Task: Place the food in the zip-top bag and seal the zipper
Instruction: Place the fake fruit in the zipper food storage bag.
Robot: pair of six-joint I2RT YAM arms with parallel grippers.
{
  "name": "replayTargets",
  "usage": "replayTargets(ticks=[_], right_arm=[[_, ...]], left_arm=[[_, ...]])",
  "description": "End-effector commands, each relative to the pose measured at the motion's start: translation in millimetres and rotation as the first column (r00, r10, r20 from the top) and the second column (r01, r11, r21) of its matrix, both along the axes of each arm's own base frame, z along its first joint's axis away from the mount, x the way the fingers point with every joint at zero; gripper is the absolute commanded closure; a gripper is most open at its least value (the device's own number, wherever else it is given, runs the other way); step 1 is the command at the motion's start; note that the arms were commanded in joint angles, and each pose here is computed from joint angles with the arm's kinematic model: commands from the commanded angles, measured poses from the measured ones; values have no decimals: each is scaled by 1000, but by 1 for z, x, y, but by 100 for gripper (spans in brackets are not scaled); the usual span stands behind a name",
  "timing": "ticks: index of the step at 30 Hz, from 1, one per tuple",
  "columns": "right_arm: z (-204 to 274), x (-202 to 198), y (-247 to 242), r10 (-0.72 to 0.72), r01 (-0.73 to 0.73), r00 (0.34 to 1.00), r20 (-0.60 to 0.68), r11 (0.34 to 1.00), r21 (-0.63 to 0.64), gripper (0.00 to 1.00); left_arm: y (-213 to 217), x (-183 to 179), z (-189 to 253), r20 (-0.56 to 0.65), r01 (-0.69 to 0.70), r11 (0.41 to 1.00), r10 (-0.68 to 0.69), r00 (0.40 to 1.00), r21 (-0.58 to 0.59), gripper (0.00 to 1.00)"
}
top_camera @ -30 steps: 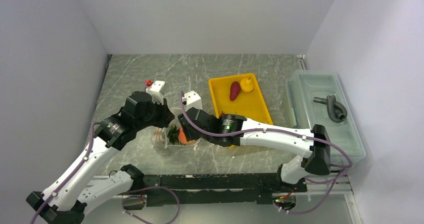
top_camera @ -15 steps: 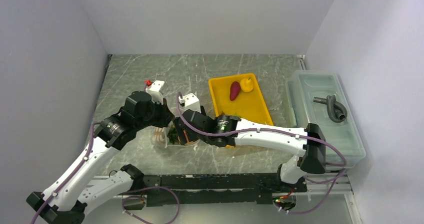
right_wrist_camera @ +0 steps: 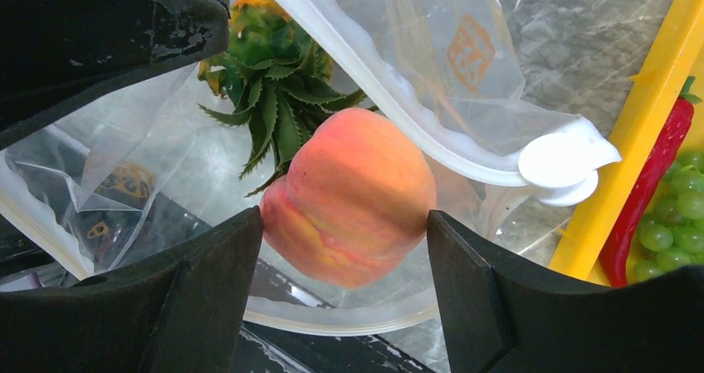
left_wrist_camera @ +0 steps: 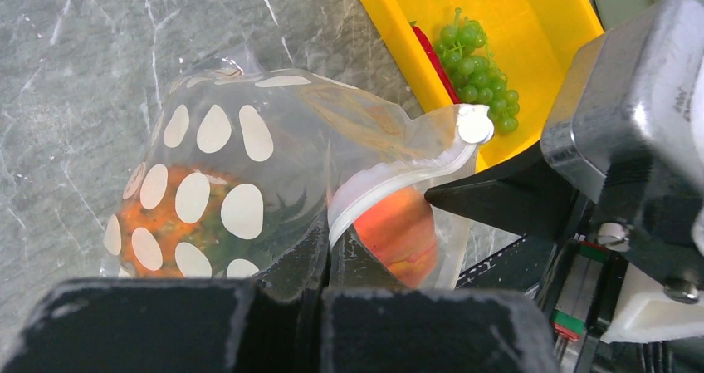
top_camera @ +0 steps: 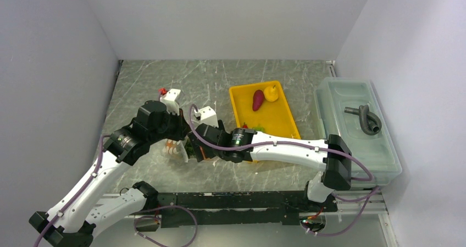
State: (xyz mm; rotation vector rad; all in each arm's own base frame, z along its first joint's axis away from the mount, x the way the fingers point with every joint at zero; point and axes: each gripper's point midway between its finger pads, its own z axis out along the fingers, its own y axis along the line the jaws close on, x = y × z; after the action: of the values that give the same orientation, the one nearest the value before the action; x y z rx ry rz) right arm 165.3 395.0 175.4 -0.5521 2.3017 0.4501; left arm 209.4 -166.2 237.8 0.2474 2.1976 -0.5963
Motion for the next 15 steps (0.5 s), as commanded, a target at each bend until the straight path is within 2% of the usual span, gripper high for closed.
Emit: replayTargets(ticks=[1,3,9,13,15], right_arm=[[6,4,5,-20,20,1000,3,999,27,21],[5,4,6,-21,21,1000,0,999,24,16],[-4,4,8,-23,23,1000,-14,1000,15,10],[-4,5,10,-19,20,1000,-14,1000,21,11],[-4,6,10,-19,20,1000,-12,1000,24,15]], left_arm=[[-3,3,11,37,16,1000,-15,999,-27,100],[-4,3,10,36,18,999,-17,999,-26,100],[-4,3,10,35,20,999,-19,999,-27,100],[-4,3,10,34,17,1000,-16,999,-25,100],[-3,3,10,34,17,1000,-17,999,-24,100]])
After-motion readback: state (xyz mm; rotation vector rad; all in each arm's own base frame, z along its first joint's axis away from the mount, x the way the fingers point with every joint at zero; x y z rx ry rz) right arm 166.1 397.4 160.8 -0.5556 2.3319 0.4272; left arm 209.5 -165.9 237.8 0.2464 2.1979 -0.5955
